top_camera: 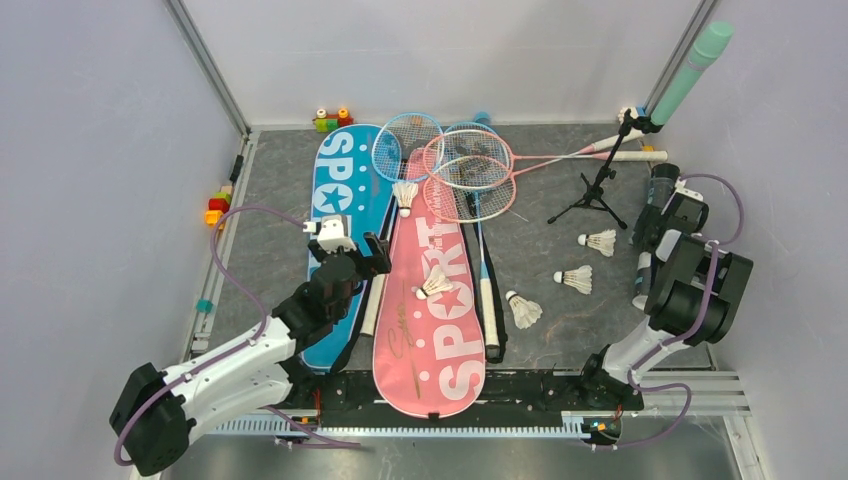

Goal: Pack up the badminton gear
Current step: Pick up the shuttle tube at the center of the board.

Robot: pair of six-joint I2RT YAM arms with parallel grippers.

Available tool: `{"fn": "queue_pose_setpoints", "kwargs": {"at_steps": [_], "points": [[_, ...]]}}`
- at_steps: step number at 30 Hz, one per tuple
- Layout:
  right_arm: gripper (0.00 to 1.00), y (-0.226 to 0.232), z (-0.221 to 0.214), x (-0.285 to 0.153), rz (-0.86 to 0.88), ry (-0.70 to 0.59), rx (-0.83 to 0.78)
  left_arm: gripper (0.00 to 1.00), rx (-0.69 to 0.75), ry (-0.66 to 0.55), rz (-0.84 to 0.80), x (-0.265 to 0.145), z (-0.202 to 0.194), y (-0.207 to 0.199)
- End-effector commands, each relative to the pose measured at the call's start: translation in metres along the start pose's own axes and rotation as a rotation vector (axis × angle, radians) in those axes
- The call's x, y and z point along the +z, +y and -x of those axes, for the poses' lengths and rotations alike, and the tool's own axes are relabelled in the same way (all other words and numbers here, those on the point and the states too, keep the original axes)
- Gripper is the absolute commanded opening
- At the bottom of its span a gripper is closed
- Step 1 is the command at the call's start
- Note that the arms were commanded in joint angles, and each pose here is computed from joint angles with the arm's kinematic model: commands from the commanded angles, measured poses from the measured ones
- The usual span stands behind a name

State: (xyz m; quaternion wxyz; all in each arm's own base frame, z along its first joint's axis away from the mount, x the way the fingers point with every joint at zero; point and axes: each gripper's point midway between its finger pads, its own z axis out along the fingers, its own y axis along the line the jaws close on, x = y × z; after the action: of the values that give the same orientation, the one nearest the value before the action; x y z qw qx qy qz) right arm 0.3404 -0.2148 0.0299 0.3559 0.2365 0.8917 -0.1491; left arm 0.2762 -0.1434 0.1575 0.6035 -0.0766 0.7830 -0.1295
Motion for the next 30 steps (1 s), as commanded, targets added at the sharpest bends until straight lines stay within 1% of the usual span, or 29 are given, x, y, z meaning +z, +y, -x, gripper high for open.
{"fn": "queue_pose_setpoints", "kwargs": {"at_steps": [1,3,5,8,11,14,17,23,28,30], "points": [[0.80,0.008,0.009,0.012,0.043,-0.051,-0.005,1.00,0.005,-0.048,0.025,0.004,0.011,0.003],[0.74,0.014,0.006,0.013,0.081,-0.064,-0.004,1.00,0.007,-0.047,0.028,0.004,0.011,0.003],[0.61,0.016,0.007,0.011,0.092,-0.074,-0.004,1.00,0.007,-0.047,0.029,0.004,0.011,0.003],[0.43,0.022,0.023,-0.001,0.136,-0.124,-0.037,1.00,0.003,-0.050,0.030,0.004,0.012,0.004],[0.39,0.017,0.049,-0.026,0.125,-0.208,-0.047,1.00,0.000,-0.054,0.028,0.003,0.013,0.004],[0.30,0.005,0.073,-0.056,0.075,-0.264,-0.037,1.00,-0.002,-0.054,0.027,0.003,0.013,0.004],[0.25,-0.012,0.099,-0.092,0.000,-0.344,0.011,1.00,-0.004,-0.054,0.023,0.002,0.013,0.003],[0.25,-0.027,0.150,-0.179,-0.037,-0.585,0.098,1.00,-0.009,-0.056,0.019,0.000,0.014,0.004],[0.25,-0.035,0.192,-0.280,-0.019,-0.858,0.136,1.00,-0.013,-0.060,0.013,0.000,0.014,0.004],[0.25,-0.043,0.205,-0.321,-0.040,-0.964,0.154,1.00,-0.012,-0.057,0.010,0.000,0.014,0.003]]}}
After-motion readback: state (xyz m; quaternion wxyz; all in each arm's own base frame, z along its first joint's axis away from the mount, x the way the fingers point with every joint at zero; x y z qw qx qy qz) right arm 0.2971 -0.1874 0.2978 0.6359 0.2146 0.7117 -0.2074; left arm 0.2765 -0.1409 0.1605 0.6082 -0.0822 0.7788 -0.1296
